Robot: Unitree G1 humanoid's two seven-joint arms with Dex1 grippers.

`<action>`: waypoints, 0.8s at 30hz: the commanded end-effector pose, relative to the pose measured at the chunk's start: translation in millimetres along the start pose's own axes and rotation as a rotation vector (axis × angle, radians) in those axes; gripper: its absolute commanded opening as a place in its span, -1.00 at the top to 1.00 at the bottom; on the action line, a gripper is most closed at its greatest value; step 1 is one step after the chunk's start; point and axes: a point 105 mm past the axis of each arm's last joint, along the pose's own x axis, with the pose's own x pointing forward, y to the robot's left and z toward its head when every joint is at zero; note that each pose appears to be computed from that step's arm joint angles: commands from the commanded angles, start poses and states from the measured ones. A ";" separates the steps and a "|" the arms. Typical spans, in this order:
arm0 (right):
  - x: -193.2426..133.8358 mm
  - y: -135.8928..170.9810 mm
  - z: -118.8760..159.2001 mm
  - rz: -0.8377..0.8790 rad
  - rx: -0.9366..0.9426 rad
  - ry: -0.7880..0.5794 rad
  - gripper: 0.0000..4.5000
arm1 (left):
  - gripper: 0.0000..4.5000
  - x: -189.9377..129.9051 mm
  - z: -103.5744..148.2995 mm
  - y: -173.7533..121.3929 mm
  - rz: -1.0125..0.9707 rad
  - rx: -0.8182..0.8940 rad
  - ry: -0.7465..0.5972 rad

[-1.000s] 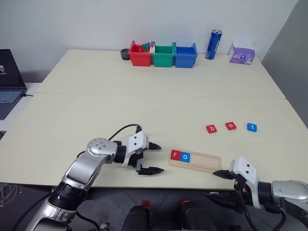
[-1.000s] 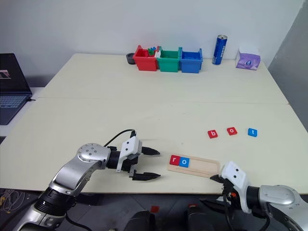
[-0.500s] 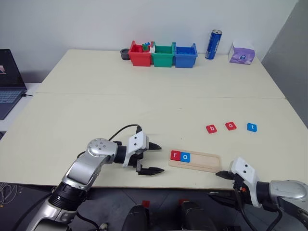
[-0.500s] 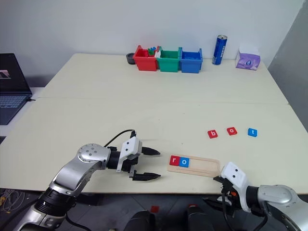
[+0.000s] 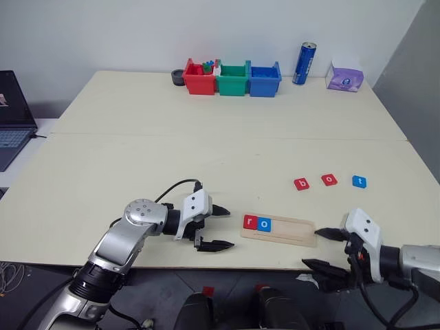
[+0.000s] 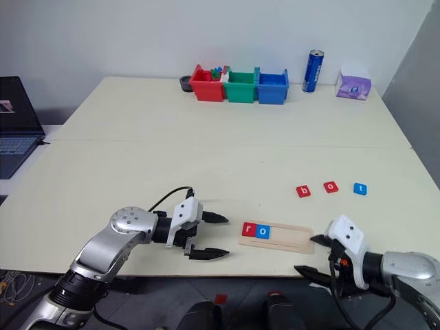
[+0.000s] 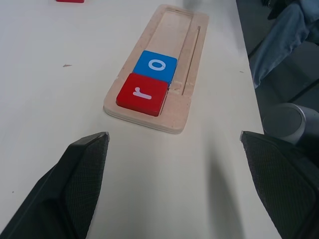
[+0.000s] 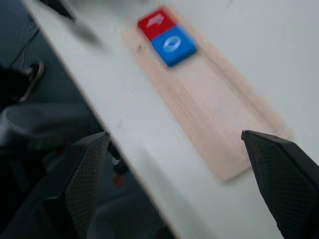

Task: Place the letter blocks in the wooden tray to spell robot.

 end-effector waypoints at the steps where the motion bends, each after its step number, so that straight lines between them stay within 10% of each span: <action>1: 6.7 -37.3 11.1 -0.221 -0.021 -0.058 -1.00 | -0.98 -4.4 9.9 4.3 0.026 0.022 -0.042; 21: 89.1 -81.8 7.5 -0.531 0.128 -0.099 -1.00 | -0.98 -25.4 18.1 0.3 0.071 0.028 -0.138; 24: 91.4 -83.2 3.4 -0.543 0.159 -0.087 -0.74 | -1.00 -30.5 13.0 0.1 0.077 0.033 -0.133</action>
